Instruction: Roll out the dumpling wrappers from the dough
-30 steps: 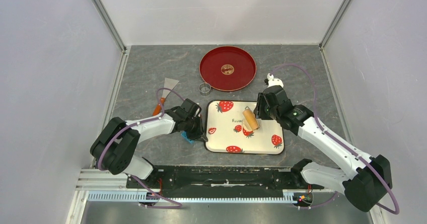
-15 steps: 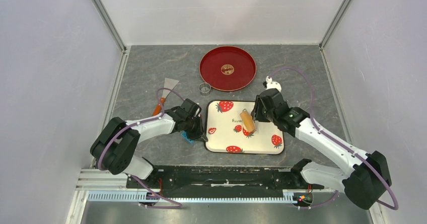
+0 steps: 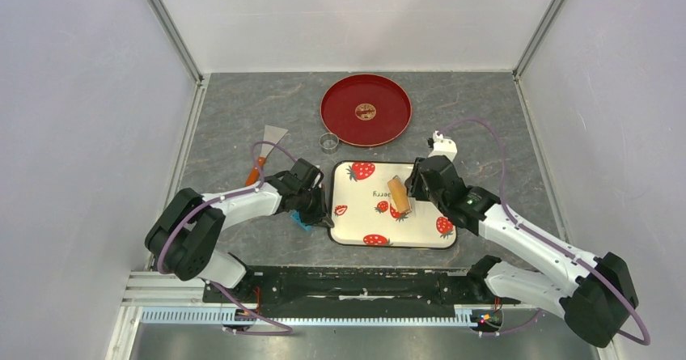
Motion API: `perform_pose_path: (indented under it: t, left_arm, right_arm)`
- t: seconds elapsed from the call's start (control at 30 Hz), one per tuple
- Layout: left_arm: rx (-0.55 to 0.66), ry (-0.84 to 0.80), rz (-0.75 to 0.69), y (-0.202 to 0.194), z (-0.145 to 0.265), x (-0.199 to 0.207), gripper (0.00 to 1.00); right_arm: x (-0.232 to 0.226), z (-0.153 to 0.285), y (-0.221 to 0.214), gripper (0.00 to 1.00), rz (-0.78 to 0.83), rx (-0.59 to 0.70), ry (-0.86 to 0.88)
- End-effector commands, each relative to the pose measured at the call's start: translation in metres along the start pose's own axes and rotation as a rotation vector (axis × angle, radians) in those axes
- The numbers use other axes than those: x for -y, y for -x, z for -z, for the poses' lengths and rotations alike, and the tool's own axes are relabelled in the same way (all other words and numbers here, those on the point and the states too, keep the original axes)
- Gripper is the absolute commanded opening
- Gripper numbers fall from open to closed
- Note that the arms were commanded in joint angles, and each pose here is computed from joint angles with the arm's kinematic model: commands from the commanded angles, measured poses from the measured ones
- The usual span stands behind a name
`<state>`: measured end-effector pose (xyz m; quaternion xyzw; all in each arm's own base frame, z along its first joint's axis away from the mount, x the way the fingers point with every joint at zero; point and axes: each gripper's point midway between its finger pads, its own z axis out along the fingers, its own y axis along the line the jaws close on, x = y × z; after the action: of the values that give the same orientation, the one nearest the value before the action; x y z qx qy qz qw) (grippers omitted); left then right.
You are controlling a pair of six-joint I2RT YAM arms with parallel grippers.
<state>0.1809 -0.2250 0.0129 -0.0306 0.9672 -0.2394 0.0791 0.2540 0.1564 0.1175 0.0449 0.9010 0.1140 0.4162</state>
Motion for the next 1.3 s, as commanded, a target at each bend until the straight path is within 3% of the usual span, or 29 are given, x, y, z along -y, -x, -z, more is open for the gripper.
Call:
perform_pose_path:
  t: [0.0, 0.27, 0.7, 1.27]
  left_arm:
    - [-0.055, 0.276, 0.021, -0.026, -0.008, -0.069, 0.02]
    - [-0.056, 0.276, 0.021, -0.025, -0.008, -0.069, 0.02]
    - [-0.056, 0.278, 0.020, -0.026, -0.009, -0.069, 0.02]
    - [-0.051, 0.279, 0.017, -0.025, -0.008, -0.069, 0.02]
  right_arm:
    - [0.073, -0.001, -0.070, 0.00, 0.219, -0.181, -0.236]
    - [0.092, 0.003, -0.120, 0.00, 0.272, -0.316, -0.221]
    - [0.111, 0.011, -0.161, 0.00, 0.355, -0.427, -0.256]
    - [0.112, 0.014, -0.182, 0.00, 0.368, -0.457, -0.263]
